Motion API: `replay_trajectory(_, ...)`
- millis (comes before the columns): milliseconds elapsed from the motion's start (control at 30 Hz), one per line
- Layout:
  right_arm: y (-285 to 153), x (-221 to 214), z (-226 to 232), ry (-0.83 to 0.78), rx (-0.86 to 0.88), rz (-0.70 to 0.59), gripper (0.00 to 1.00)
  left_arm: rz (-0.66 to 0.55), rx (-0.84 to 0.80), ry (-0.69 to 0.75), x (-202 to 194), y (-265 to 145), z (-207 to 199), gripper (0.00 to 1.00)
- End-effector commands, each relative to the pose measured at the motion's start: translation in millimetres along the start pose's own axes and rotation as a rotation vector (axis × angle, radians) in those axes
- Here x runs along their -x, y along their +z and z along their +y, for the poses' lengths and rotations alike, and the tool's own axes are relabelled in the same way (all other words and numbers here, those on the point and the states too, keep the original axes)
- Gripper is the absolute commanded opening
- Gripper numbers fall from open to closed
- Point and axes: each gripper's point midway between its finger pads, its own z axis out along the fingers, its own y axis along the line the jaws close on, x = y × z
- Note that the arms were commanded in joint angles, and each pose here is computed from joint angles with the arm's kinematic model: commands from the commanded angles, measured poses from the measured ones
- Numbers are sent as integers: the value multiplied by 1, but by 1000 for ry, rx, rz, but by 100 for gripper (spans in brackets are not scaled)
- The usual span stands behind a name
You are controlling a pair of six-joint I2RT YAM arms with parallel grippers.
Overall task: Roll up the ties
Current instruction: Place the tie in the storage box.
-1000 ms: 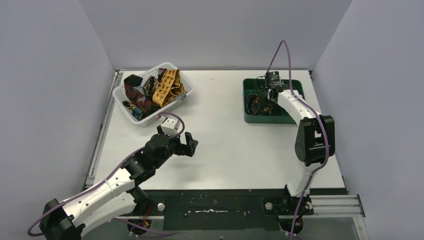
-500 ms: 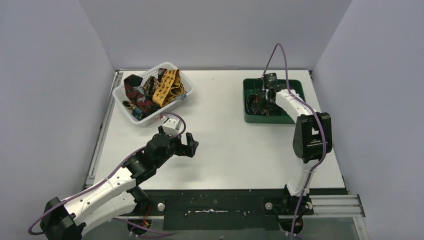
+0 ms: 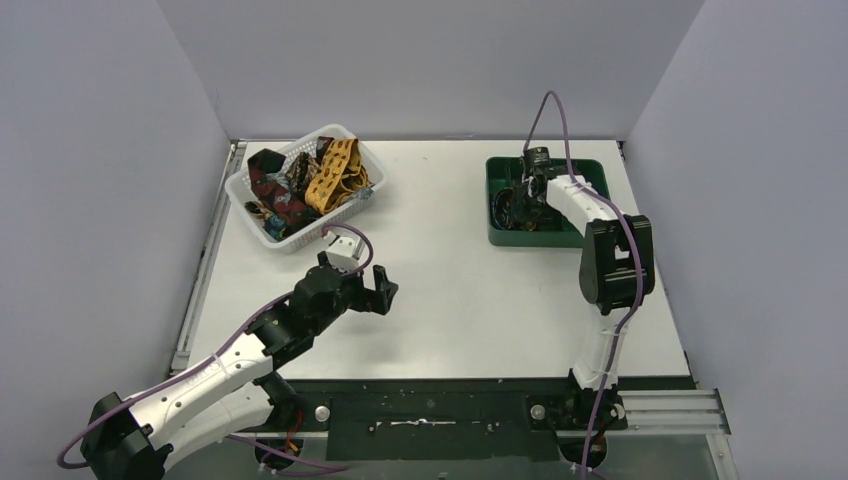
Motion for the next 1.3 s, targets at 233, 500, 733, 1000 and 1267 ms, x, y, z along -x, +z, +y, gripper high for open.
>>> replay_trajectory(233, -23, 27, -6, -29, -40, -64, 46, -54, -33, 7, 24, -2, -10, 97)
replay_trajectory(500, -25, 25, -2, -54, -44, -57, 62, -43, -38, 11, 21, -1, -10, 97)
replay_trajectory(733, -24, 23, 1, -59, -38, -51, 67, -50, -31, 18, 23, -3, -9, 97)
replay_trajectory(1000, -31, 30, 4, -56, -24, -70, 69, -45, -39, 22, 22, -4, -10, 97)
replay_trajectory(1267, -47, 44, 8, -41, -2, -119, 70, -50, -43, 24, 24, -5, -10, 97)
